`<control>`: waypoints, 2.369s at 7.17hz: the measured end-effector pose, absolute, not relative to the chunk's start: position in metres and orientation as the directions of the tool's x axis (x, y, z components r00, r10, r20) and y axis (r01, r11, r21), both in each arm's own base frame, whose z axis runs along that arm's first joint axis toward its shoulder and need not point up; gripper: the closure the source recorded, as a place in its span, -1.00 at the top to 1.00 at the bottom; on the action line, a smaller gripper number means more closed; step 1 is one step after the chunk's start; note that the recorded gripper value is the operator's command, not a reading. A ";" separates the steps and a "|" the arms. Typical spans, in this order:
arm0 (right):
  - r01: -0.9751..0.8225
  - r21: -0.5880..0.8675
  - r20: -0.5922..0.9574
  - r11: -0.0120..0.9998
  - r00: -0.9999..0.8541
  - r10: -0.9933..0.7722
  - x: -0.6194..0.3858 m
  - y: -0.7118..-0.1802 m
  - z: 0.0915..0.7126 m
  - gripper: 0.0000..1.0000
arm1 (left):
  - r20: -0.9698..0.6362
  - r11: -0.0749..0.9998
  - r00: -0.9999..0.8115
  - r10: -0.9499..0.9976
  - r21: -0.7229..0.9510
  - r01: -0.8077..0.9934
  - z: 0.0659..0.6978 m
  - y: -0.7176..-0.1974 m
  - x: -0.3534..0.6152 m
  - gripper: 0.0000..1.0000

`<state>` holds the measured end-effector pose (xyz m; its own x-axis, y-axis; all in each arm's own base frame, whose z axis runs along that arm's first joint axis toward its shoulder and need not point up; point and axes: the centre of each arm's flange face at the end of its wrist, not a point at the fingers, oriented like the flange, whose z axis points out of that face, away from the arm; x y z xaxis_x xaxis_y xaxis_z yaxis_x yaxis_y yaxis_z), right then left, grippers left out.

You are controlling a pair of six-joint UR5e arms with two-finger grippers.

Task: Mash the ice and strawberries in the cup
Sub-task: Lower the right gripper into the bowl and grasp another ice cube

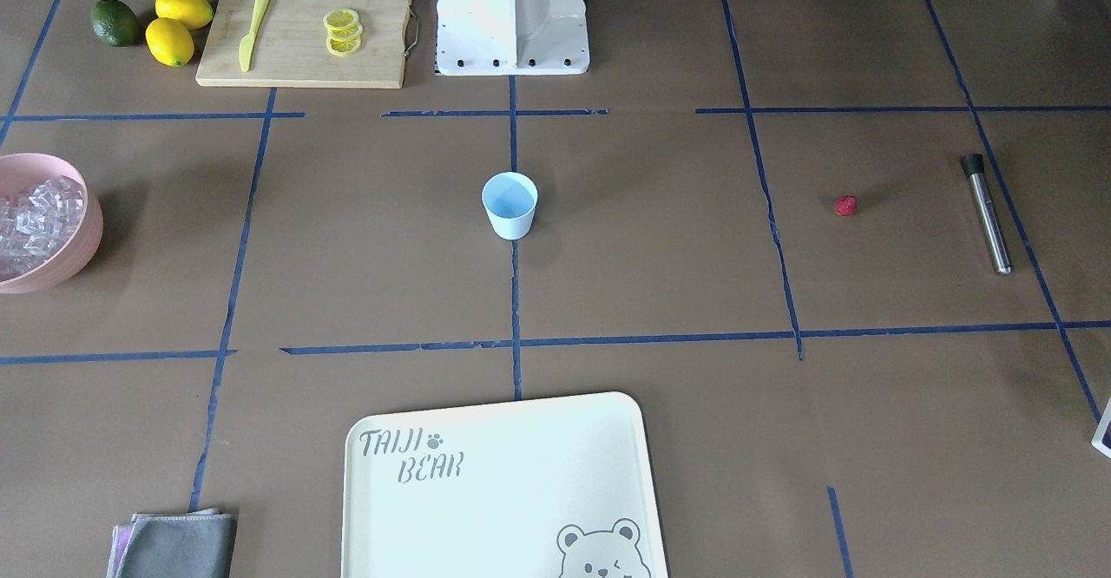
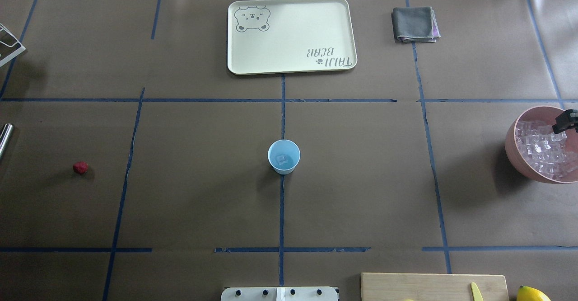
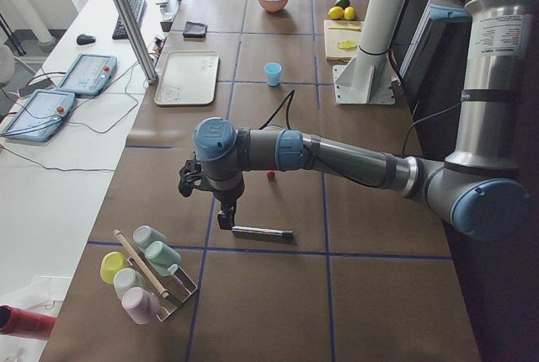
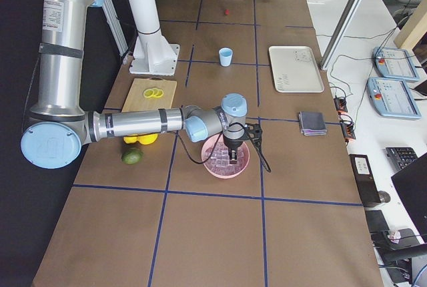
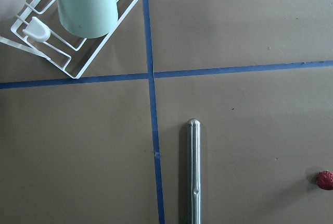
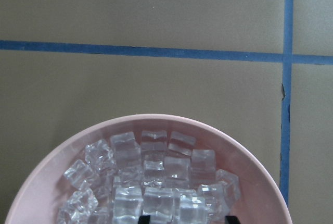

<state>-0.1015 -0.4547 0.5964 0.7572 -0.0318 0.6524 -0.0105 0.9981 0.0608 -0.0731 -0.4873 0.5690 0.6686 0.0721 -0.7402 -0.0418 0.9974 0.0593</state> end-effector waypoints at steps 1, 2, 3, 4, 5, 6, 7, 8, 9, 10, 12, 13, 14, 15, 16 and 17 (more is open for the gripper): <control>-0.001 0.061 0.651 0.998 0.758 -0.039 -0.106 -0.454 0.597 0.14 | -0.740 0.997 0.669 0.072 0.059 -0.042 0.569 -0.487 -0.073 1.00; 0.004 0.062 0.651 0.998 0.758 -0.043 -0.108 -0.454 0.597 0.14 | -0.740 0.997 0.669 0.072 0.059 -0.042 0.569 -0.487 -0.073 1.00; 0.009 0.062 0.650 0.998 0.759 -0.047 -0.109 -0.454 0.598 0.14 | -0.740 0.997 0.668 0.072 0.059 -0.042 0.569 -0.487 -0.073 1.00; 0.014 0.063 0.646 0.998 0.761 -0.051 -0.110 -0.457 0.602 0.14 | -0.741 0.997 0.668 0.072 0.059 -0.042 0.569 -0.487 -0.073 1.00; 0.018 0.062 0.638 0.998 0.768 -0.054 -0.112 -0.463 0.608 0.14 | -0.741 0.997 0.668 0.073 0.061 -0.042 0.568 -0.487 -0.073 1.00; 0.020 0.060 0.629 0.998 0.775 -0.053 -0.113 -0.468 0.613 0.14 | -0.741 0.997 0.668 0.075 0.063 -0.041 0.567 -0.487 -0.073 1.00; 0.019 0.060 0.626 0.998 0.778 -0.053 -0.113 -0.470 0.615 0.14 | -0.740 0.997 0.668 0.076 0.065 -0.041 0.566 -0.487 -0.073 1.00; 0.019 0.060 0.626 0.998 0.778 -0.052 -0.113 -0.470 0.615 0.14 | -0.740 0.997 0.668 0.076 0.065 -0.041 0.565 -0.486 -0.073 1.00; 0.018 0.060 0.627 0.998 0.778 -0.052 -0.112 -0.469 0.615 0.14 | -0.740 0.997 0.669 0.077 0.067 -0.041 0.564 -0.486 -0.074 1.00; 0.019 0.058 0.626 0.998 0.778 -0.051 -0.111 -0.468 0.616 0.14 | -0.739 0.997 0.669 0.079 0.069 -0.041 0.563 -0.485 -0.074 1.00; 0.020 0.054 0.628 0.998 0.777 -0.049 -0.111 -0.466 0.618 0.14 | -0.739 0.997 0.669 0.080 0.072 -0.040 0.560 -0.485 -0.074 1.00; 0.021 0.053 0.629 0.998 0.776 -0.049 -0.111 -0.466 0.618 0.14 | -0.739 0.997 0.669 0.080 0.071 -0.040 0.560 -0.485 -0.074 1.00; 0.022 0.052 0.629 0.998 0.776 -0.050 -0.112 -0.466 0.618 0.15 | -0.739 0.997 0.669 0.079 0.071 -0.040 0.560 -0.485 -0.074 1.00; 0.024 0.050 0.629 0.998 0.776 -0.050 -0.113 -0.465 0.619 0.15 | -0.739 0.997 0.669 0.079 0.070 -0.040 0.560 -0.485 -0.074 1.00; 0.026 0.047 0.629 0.999 0.776 -0.050 -0.114 -0.465 0.620 0.15 | -0.739 0.997 0.669 0.079 0.070 -0.040 0.561 -0.485 -0.074 1.00; 0.030 0.044 0.629 0.999 0.775 -0.051 -0.115 -0.464 0.621 0.15 | -0.739 0.997 0.669 0.079 0.070 -0.040 0.560 -0.485 -0.074 1.00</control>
<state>-0.1153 -0.4643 0.6210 0.7755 -0.0509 0.6293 0.0300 0.9986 0.0438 -0.0738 -0.4845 0.5605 0.6689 0.0788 -0.7392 -0.0404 0.9967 0.0698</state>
